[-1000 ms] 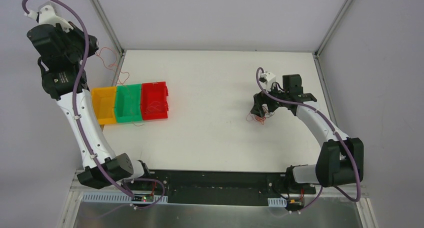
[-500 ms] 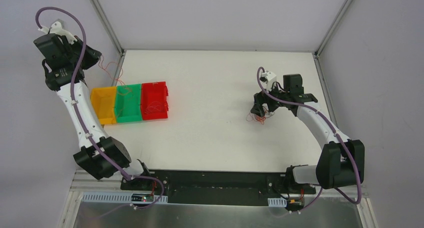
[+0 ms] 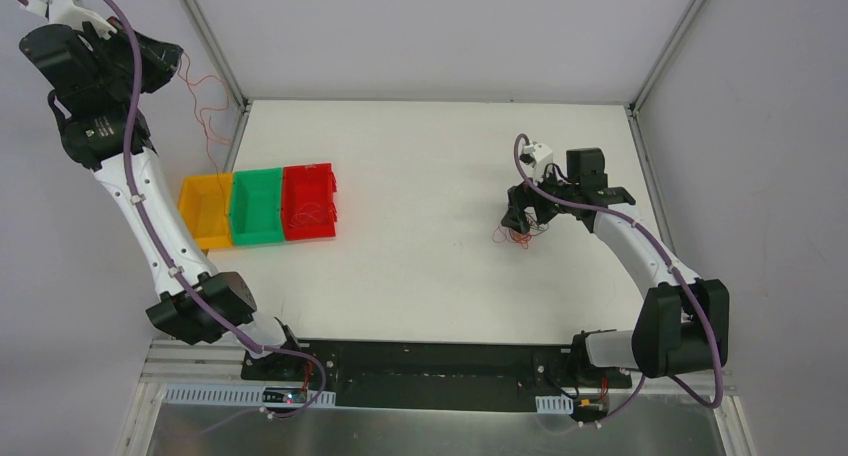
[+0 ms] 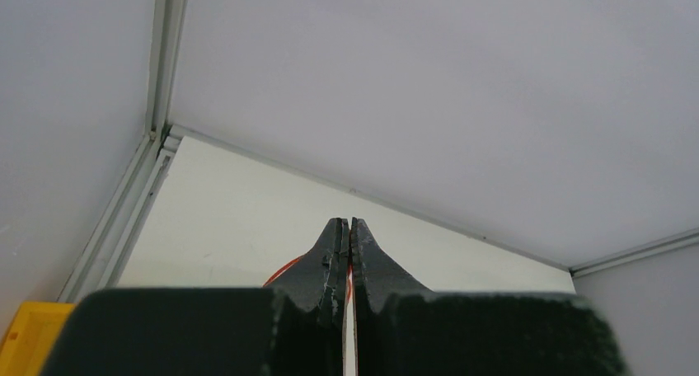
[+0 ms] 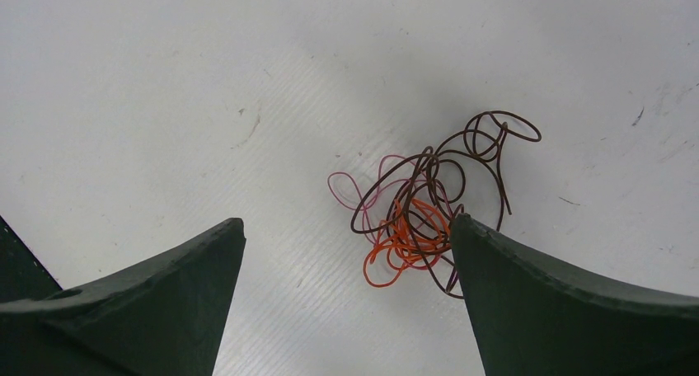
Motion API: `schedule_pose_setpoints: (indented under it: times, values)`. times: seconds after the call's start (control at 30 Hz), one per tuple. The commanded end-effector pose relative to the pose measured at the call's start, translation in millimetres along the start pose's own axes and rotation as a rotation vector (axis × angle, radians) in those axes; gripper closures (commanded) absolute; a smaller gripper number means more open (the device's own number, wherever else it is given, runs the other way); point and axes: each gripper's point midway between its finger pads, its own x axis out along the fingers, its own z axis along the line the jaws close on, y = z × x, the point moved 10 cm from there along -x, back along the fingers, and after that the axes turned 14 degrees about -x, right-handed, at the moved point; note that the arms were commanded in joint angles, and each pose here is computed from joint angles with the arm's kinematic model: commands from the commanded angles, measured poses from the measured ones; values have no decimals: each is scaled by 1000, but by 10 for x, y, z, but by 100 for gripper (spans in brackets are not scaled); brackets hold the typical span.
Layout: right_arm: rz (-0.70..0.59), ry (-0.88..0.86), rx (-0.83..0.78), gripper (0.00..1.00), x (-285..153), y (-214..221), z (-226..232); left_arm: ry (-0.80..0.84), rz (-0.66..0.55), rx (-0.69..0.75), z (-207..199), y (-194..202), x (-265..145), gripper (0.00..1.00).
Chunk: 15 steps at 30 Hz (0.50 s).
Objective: Untangle the cables
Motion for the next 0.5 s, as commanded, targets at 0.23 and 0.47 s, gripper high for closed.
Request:
schedule_pose_setpoints:
  times: [0.23, 0.47]
  values:
    - [-17, 11, -9, 1, -3, -52, -29, 35, 36, -23, 105, 16, 165, 100]
    - [-8, 11, -2, 1, 14, -2, -14, 25, 86, -22, 242, 203, 136, 100]
